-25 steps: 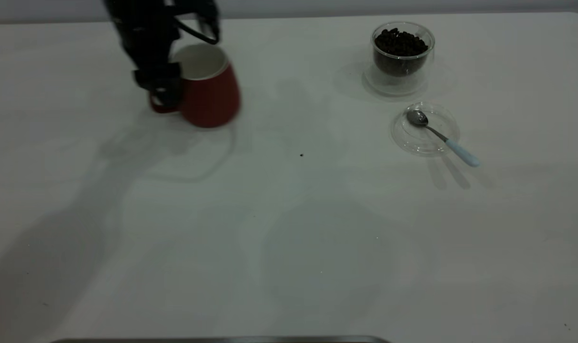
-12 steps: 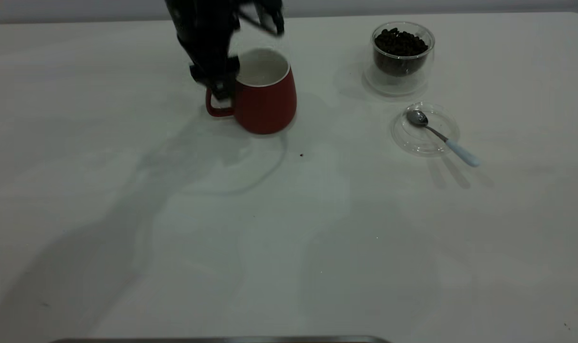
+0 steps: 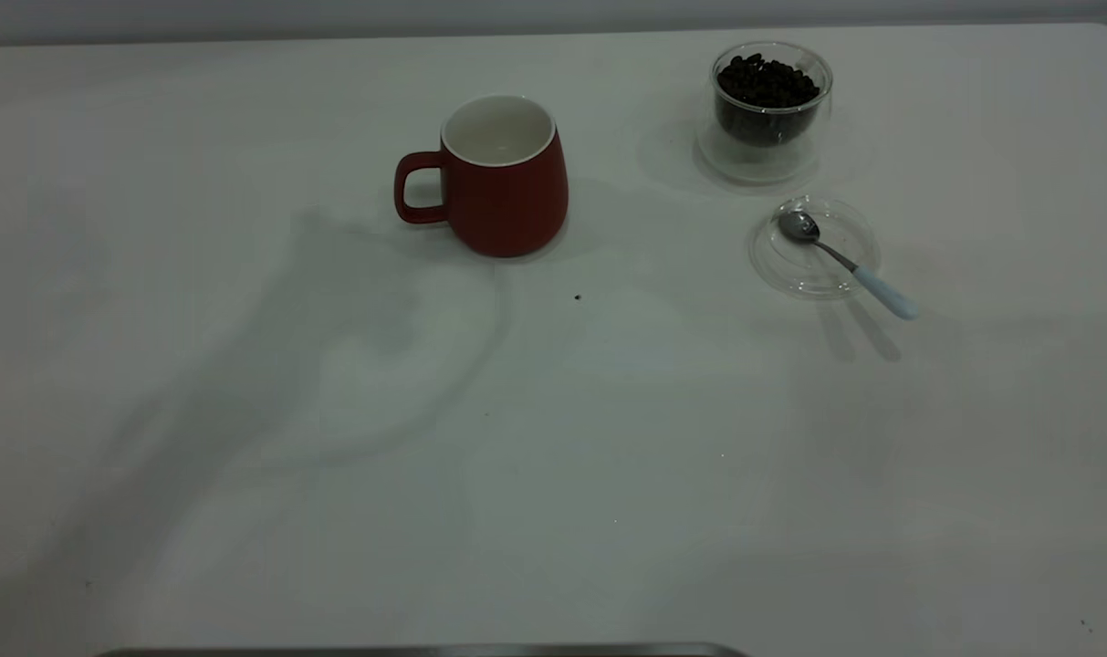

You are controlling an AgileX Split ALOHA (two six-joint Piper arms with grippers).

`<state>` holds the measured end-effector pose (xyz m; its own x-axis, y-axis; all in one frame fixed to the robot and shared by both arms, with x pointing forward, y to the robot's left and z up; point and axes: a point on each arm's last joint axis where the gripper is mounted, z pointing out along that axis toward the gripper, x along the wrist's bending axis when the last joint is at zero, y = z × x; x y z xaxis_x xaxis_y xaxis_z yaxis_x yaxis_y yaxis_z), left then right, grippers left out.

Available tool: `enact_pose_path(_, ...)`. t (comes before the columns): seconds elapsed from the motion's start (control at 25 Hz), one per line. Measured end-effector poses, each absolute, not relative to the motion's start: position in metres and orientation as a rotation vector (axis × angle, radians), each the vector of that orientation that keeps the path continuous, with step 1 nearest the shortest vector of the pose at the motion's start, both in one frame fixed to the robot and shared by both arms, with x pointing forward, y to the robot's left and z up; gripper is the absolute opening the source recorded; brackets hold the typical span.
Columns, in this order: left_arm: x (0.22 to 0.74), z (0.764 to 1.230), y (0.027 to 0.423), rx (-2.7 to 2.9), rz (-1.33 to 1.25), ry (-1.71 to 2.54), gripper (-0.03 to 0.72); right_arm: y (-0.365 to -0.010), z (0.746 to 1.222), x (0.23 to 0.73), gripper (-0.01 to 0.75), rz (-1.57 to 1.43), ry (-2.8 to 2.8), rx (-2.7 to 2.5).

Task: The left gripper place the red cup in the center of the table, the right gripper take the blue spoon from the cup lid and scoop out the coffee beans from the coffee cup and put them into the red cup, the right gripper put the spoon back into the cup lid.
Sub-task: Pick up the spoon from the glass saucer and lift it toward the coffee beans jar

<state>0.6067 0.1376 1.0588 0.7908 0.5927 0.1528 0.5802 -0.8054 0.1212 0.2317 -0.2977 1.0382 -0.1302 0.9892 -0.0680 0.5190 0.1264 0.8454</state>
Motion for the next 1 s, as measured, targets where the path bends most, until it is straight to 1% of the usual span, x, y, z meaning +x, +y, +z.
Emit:
enact_pose_path(0.24, 0.559, 1.152, 0.159, 2.654, 0.502, 1.029, 0.587, -0.298, 1.038, 0.232, 0.494, 0.895, 1.738, 1.468)
enact_pose_path(0.36, 0.531, 1.186, 0.17, 2.544, 0.551, 1.02, 0.587, -0.298, 1.038, 0.232, 0.494, 0.895, 1.738, 1.468)
enact_pose_path(0.52, 0.484, 1.209, 0.186, 2.43, 0.529, 1.033, 0.587, -0.298, 1.038, 0.232, 0.494, 0.894, 1.738, 1.468)
enact_pose_path(0.64, 0.446, 1.209, 0.201, 2.39, 0.505, 1.053, 0.587, -0.298, 1.038, 0.232, 0.494, 0.894, 1.738, 1.468)
enact_pose_path(0.8, 0.394, 1.197, 0.225, 2.35, 0.501, 1.085, 0.587, -0.298, 1.038, 0.232, 0.494, 0.894, 1.738, 1.468)
enact_pose_path(1.0, 0.334, 1.17, 0.253, 2.286, 0.506, 1.13, 0.587, -0.298, 1.038, 0.232, 0.494, 0.894, 1.738, 1.468)
